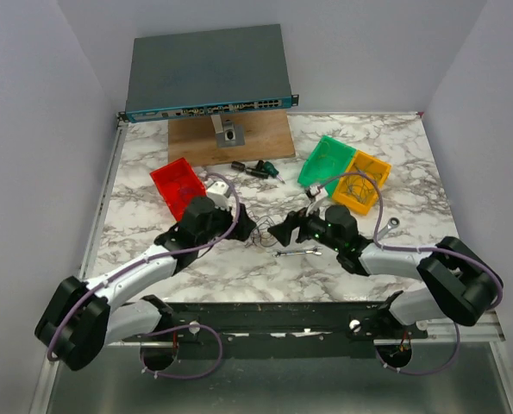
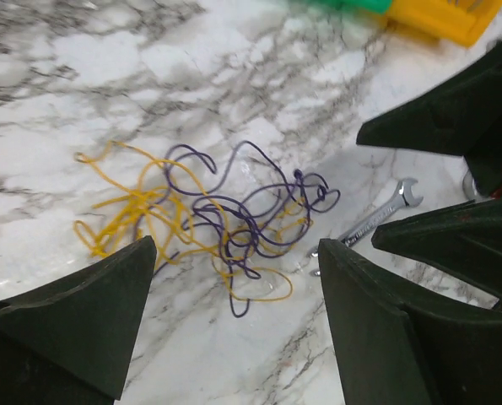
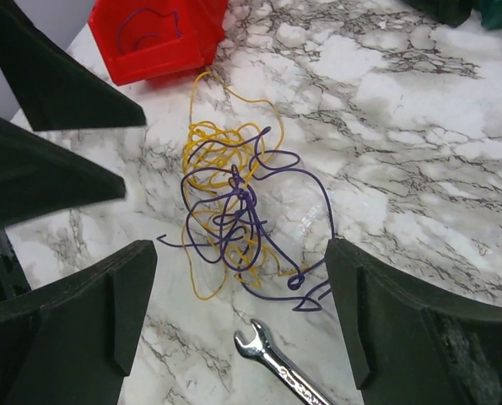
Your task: Untangle the cables
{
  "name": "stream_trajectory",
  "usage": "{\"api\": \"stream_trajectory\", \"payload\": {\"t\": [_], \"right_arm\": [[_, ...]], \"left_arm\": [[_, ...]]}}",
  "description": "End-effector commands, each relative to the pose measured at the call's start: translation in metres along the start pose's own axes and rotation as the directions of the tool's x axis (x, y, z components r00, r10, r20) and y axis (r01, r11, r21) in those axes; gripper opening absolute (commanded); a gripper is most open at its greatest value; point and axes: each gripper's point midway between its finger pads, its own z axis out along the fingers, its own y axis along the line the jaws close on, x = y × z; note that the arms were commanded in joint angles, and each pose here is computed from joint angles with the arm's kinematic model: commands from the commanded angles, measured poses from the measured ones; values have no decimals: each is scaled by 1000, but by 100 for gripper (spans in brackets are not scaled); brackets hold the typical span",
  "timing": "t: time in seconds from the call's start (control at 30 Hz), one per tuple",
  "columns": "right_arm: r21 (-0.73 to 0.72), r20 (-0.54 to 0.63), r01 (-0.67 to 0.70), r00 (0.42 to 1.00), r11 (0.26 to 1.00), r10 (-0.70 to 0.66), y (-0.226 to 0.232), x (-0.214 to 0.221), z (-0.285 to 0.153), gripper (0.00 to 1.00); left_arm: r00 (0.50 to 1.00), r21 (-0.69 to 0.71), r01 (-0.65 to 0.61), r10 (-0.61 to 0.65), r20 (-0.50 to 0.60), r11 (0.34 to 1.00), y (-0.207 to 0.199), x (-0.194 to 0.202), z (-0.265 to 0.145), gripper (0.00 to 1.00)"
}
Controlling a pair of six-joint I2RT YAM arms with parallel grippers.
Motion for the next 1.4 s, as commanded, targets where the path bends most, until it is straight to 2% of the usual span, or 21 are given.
{"api": "stream_trajectory", "payload": {"t": [0.0,0.13,0.3,0.47,0.53,0.67,0.8,0.9,0.97,1.0,1.1,1.17,1.3,1.37], "right_arm": [[-34,-19,30,999,999,-31,10,1,18,92],[-9,-95,79,992,997,-79,18,19,37,94],[19,-162,112,981,994,-107,18,37,55,95],[115,-240,157,963,981,-126,3,54,67,92],[140,-258,162,959,977,-122,-1,58,70,85],[181,-273,163,956,970,-109,-7,61,71,59],[172,-253,151,962,973,-105,-4,57,68,42],[184,-241,140,966,973,-93,-5,54,67,21],[206,-235,135,968,969,-85,-8,53,66,11],[218,-228,132,970,967,-81,-9,51,65,8],[293,-193,115,979,949,-59,-19,43,59,1],[390,-154,104,987,915,-46,-35,35,51,1],[592,-54,58,998,804,-32,-68,17,26,1],[695,30,5,999,719,-36,-85,3,6,1]], "left_arm": [[986,20,107,-109,125,994,19,-19,-20,80],[979,-86,182,-172,113,980,48,-13,-21,78],[975,-160,222,-223,10,962,64,2,-6,66],[968,-226,225,-245,-62,948,76,13,4,55],[965,-248,224,-250,-79,943,80,17,7,52],[959,-283,219,-259,-113,934,87,20,17,49],[951,-338,182,-252,-177,923,98,18,32,42],[937,-363,169,-263,-228,916,102,24,38,22],[941,-365,164,-256,-221,916,103,23,37,3],[946,-369,160,-249,-206,915,104,20,34,0],[961,-408,154,-233,-152,900,110,13,24,0],[968,-412,161,-225,-112,897,111,10,16,0],[974,-430,192,-223,-24,882,113,3,0,0],[972,-439,217,-235,14,872,113,-1,-9,0]]}}
